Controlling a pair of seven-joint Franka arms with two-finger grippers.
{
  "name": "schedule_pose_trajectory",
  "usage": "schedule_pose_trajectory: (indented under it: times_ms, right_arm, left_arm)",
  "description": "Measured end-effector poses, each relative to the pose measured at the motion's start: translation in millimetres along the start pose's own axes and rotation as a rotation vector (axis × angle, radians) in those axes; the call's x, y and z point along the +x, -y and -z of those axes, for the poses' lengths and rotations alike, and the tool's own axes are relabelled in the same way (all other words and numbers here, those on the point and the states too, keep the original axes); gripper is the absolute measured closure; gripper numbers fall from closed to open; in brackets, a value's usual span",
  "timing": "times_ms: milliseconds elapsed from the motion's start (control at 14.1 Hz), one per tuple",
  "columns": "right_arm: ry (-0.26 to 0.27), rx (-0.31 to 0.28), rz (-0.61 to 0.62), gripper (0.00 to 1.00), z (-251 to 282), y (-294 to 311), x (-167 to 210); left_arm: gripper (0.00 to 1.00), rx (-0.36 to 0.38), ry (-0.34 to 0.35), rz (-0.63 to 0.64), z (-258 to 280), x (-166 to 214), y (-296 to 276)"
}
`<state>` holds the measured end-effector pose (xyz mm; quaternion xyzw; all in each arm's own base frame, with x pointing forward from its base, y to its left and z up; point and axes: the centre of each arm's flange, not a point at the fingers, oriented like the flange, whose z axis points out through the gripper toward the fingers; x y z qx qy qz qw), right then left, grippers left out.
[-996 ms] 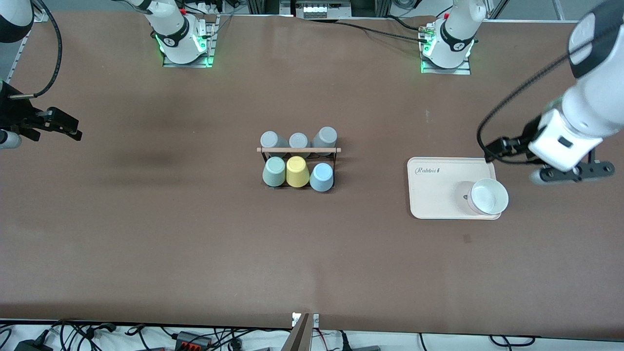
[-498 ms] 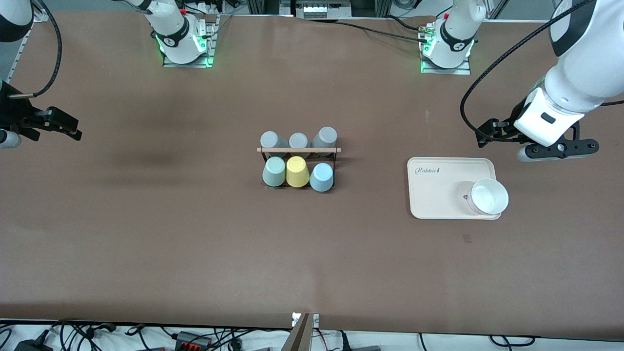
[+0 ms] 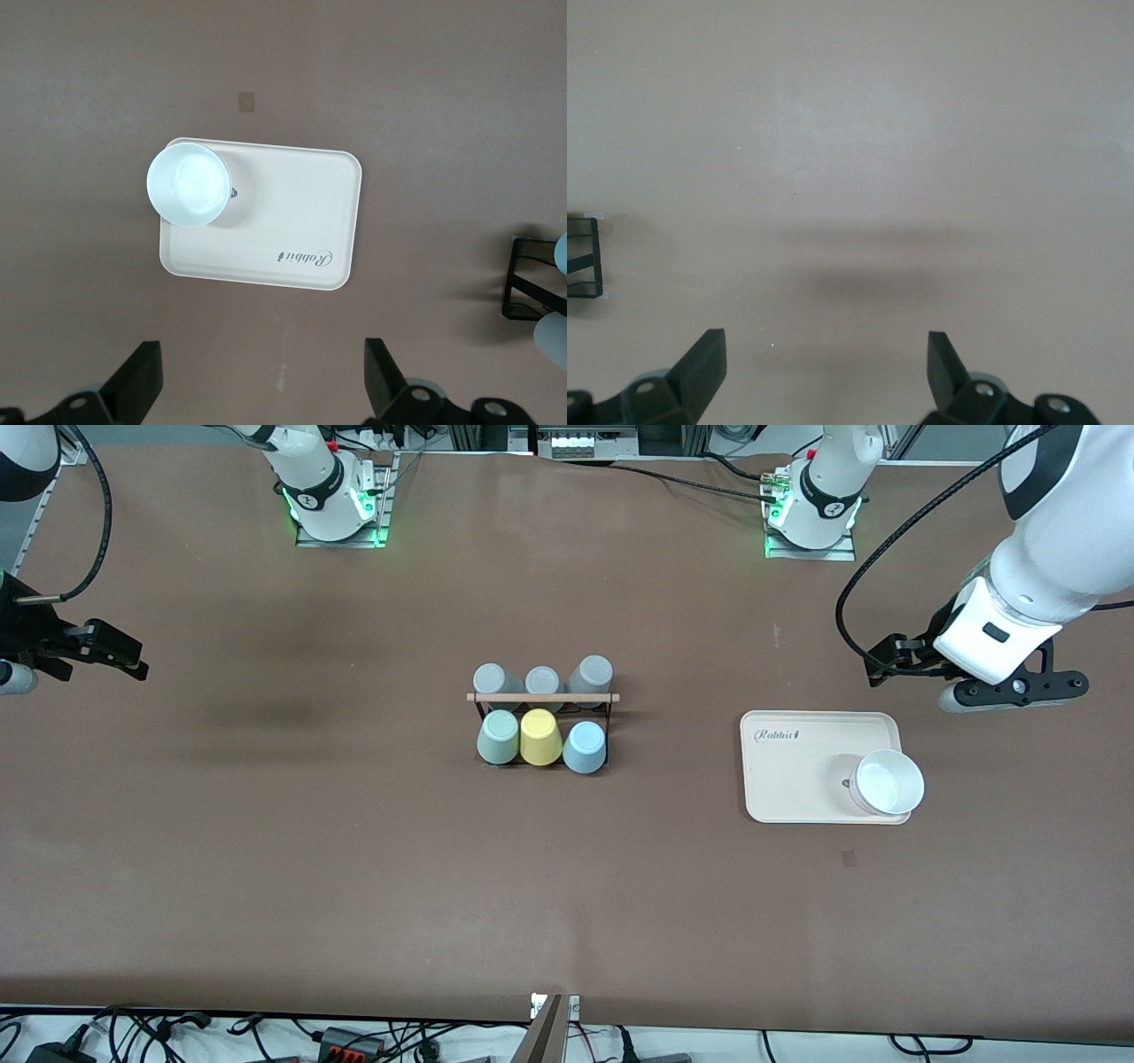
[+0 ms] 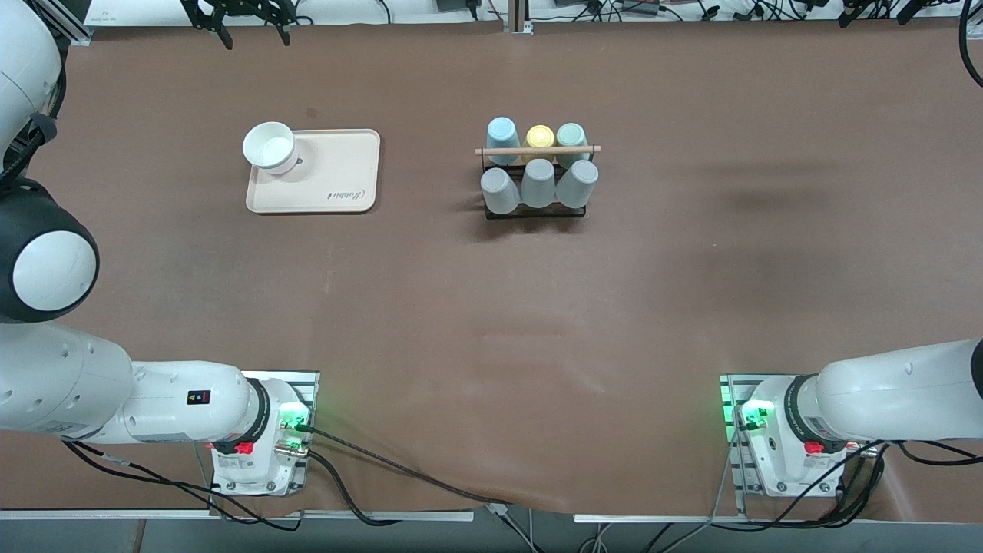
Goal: Hang scattered cups on rack with three cups
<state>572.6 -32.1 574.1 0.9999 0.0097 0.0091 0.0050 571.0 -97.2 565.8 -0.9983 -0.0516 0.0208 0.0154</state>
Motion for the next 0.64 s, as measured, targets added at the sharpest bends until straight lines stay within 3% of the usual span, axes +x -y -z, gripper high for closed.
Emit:
schedule_pose_trajectory:
  times_ms: [640]
  right_arm:
    - [0.009, 0.002, 0.009, 0.0, 1.2, 5.4, -2.0]
  left_arm:
    - [0.0, -0.001, -0.003, 0.0, 0.4, 0.1, -0.2]
